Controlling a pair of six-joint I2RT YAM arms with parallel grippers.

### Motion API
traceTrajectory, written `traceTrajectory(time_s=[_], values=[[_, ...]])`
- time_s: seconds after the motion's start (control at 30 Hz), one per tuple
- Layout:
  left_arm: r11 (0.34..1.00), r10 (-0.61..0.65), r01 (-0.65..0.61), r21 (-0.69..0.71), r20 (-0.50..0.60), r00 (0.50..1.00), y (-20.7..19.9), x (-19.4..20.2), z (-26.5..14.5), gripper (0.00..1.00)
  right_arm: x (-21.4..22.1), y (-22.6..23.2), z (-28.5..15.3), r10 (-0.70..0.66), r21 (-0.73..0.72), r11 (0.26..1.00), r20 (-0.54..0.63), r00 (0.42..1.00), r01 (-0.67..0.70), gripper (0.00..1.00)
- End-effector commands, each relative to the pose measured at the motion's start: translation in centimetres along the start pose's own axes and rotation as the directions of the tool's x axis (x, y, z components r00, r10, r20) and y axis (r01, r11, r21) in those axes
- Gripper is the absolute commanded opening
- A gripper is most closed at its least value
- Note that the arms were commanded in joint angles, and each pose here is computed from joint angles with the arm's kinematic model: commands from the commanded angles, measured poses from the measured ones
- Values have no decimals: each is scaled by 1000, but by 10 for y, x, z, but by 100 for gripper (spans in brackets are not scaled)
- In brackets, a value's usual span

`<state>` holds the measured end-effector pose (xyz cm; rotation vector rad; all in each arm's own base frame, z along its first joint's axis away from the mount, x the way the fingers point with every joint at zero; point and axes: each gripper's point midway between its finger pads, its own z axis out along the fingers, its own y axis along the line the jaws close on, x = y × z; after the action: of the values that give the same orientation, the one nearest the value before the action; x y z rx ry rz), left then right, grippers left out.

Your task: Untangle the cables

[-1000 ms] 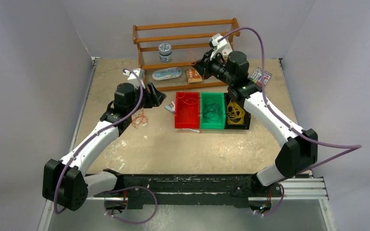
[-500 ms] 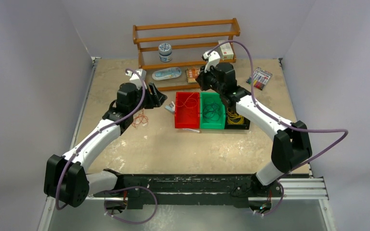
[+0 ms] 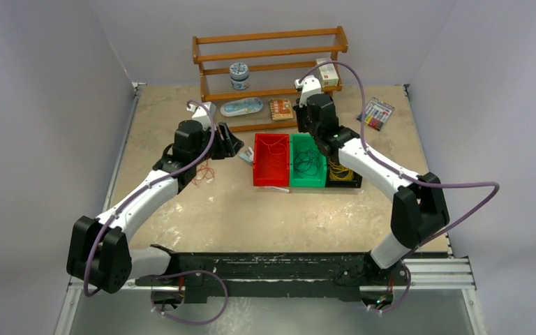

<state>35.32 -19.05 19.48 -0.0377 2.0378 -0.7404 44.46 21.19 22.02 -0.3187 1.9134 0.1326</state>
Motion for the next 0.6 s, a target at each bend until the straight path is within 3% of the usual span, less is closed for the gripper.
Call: traceTrajectory(time_s=[0.0,0.27,0.57], values=[[999,1,-3,46,50,999,-15,-17,0,52,-9,-11,-2,-42,61,997,18,999,41,0],[999,-2,0,44,46,999,-14,-14,0,51,-8,50,-7,-100,-246,963,48,994,109,0],[999,2,-3,41,40,999,-13,-12,-1,51,26,79,0,-193,-323,930,-24,981,175,0]])
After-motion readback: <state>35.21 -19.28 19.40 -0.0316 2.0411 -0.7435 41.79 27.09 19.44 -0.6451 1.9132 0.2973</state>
